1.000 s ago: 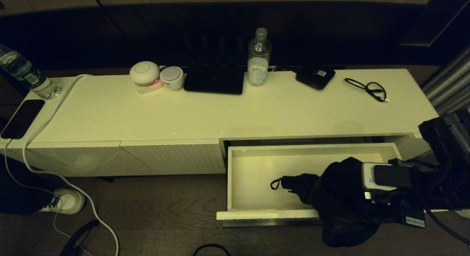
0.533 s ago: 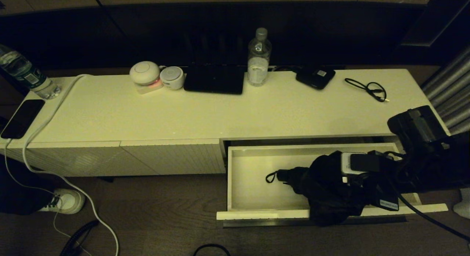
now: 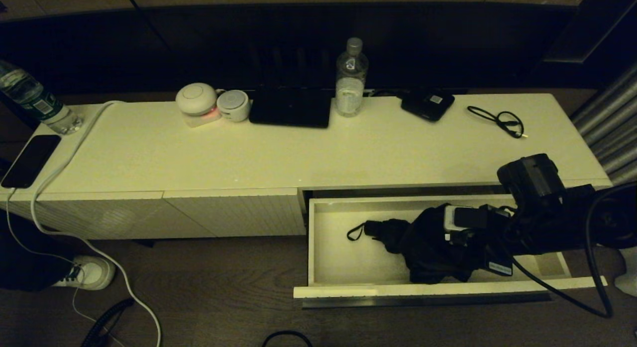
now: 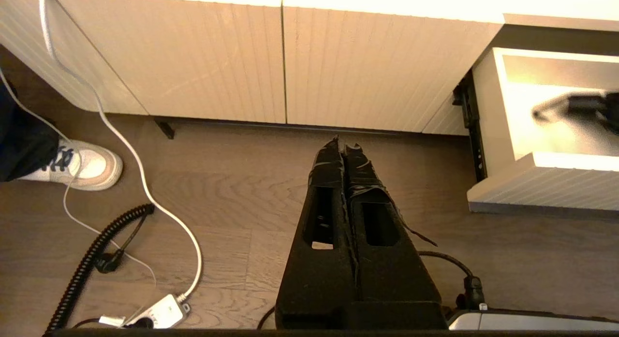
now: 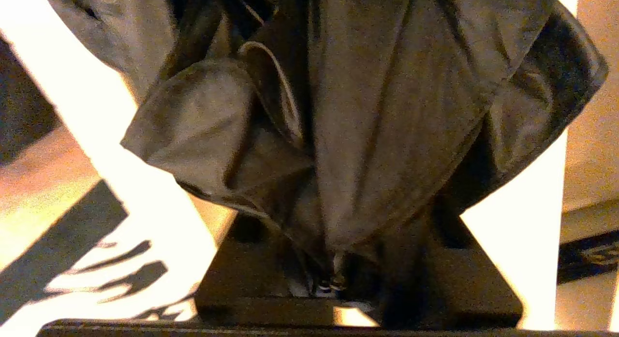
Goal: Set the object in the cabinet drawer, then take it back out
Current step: Put the umbrella in the drawer, then close the drawer
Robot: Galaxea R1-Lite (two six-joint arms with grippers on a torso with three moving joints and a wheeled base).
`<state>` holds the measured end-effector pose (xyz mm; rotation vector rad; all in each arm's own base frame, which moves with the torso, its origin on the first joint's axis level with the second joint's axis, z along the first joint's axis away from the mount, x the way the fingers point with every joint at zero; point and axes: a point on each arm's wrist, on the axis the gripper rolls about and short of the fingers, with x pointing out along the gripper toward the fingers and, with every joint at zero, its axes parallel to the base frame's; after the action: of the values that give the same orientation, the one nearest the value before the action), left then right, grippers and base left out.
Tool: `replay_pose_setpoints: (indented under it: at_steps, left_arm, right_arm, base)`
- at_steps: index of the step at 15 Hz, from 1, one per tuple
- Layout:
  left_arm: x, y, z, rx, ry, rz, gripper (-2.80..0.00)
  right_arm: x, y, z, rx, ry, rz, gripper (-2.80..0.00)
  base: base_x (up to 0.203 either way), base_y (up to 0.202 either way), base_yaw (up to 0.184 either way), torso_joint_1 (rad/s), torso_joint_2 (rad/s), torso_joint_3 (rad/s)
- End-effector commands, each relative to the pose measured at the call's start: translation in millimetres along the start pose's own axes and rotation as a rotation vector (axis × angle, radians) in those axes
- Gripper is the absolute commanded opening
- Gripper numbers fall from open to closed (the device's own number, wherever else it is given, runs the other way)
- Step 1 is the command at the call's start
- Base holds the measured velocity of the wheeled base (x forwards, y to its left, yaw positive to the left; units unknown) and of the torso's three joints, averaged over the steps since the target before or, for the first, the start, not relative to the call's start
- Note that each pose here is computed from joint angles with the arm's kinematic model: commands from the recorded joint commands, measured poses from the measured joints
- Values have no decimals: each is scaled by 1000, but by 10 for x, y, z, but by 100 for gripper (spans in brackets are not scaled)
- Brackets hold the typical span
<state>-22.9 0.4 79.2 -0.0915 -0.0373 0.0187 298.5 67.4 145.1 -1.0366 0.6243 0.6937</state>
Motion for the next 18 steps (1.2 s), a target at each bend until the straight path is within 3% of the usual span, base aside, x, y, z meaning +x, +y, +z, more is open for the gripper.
replay_pose_setpoints:
  at_steps: [1,5,9,12,15,16,18]
  left_arm:
    - [-1,0,0,-1,-2,1,-280]
    - [-1,0,0,-1,-2,1,-280]
    - [-1,0,0,-1,-2,1,-280]
    - [-1,0,0,-1,-2,1,-280]
    - [-1,0,0,-1,-2,1,-280]
    - [-1,0,0,-1,-2,1,-280]
    - [-1,0,-1,-1,-2,1,-280]
  right_arm:
    - [131,-13,-55,5,15,4,0]
    - [-42,-57,-19,27,-18,-49,0]
    - [-518,-24,28,11,-76,-139,0]
    - [-869,265,-79,-56,-89,-154,0]
    - [-955,724,-222,-137,-82,-75,0]
    - [-985,856,-260,-155,-84,-57,-280]
    - [-990,1045,-356,-166,-71,-14,-280]
  base:
    - [0,0,0,0,0,0]
    - [0,0,0,0,0,0]
    - [0,0,0,0,0,0]
    - [0,0,0,0,0,0]
    - [0,0,0,0,0,0]
    - [0,0,0,0,0,0]
    - [0,0,0,0,0,0]
